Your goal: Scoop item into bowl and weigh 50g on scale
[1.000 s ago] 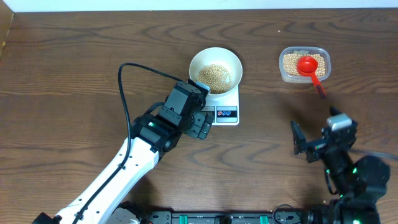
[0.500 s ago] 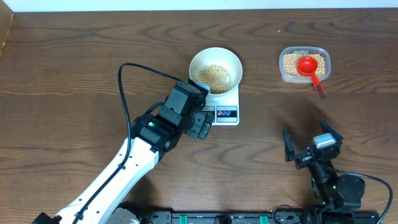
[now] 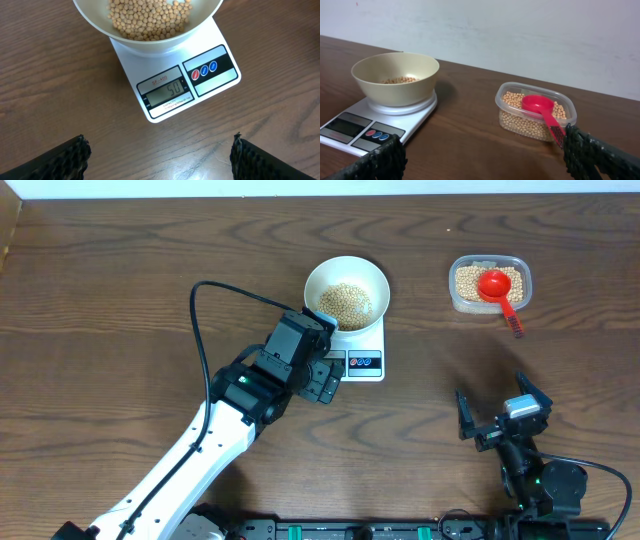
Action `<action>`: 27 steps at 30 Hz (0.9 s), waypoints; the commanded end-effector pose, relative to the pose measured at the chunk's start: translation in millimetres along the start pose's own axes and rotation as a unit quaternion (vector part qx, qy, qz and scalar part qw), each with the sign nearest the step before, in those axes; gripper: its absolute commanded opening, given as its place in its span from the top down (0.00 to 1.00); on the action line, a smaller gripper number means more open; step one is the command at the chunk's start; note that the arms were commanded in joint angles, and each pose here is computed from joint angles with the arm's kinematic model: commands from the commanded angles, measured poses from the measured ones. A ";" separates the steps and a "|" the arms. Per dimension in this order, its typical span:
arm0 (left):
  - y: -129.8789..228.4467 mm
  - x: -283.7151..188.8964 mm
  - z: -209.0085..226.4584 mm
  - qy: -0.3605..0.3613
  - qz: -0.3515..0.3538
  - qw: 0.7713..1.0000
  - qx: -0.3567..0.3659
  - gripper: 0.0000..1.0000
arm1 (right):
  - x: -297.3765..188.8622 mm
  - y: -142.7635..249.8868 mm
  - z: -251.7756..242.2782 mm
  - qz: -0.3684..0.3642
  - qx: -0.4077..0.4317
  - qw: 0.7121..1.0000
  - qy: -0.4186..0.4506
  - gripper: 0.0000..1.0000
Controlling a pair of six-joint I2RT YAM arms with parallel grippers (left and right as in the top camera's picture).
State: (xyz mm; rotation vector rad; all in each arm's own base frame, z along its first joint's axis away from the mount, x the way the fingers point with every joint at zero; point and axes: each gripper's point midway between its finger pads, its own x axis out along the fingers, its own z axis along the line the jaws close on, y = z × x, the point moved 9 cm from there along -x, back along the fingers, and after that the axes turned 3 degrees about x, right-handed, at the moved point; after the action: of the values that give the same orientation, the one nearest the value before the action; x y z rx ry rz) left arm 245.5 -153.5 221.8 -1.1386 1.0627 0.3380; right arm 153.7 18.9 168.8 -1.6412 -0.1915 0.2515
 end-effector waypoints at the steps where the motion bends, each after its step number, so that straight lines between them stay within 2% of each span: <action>1: -0.1 -2.0 1.3 -0.002 -0.004 1.000 0.005 0.08 | 0.0 0.9 0.7 -0.002 -0.010 1.000 0.000 0.01; 27: 1.1 -2.0 1.3 -0.002 0.000 1.000 0.005 0.08 | 0.0 1.0 0.7 -0.002 -0.010 1.000 0.000 0.01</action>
State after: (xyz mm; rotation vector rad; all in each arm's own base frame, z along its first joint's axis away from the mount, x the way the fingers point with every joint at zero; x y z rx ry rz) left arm 245.4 -153.4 221.7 -1.1384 1.0634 0.3391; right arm 153.7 18.9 168.8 -1.6412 -0.1915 0.2515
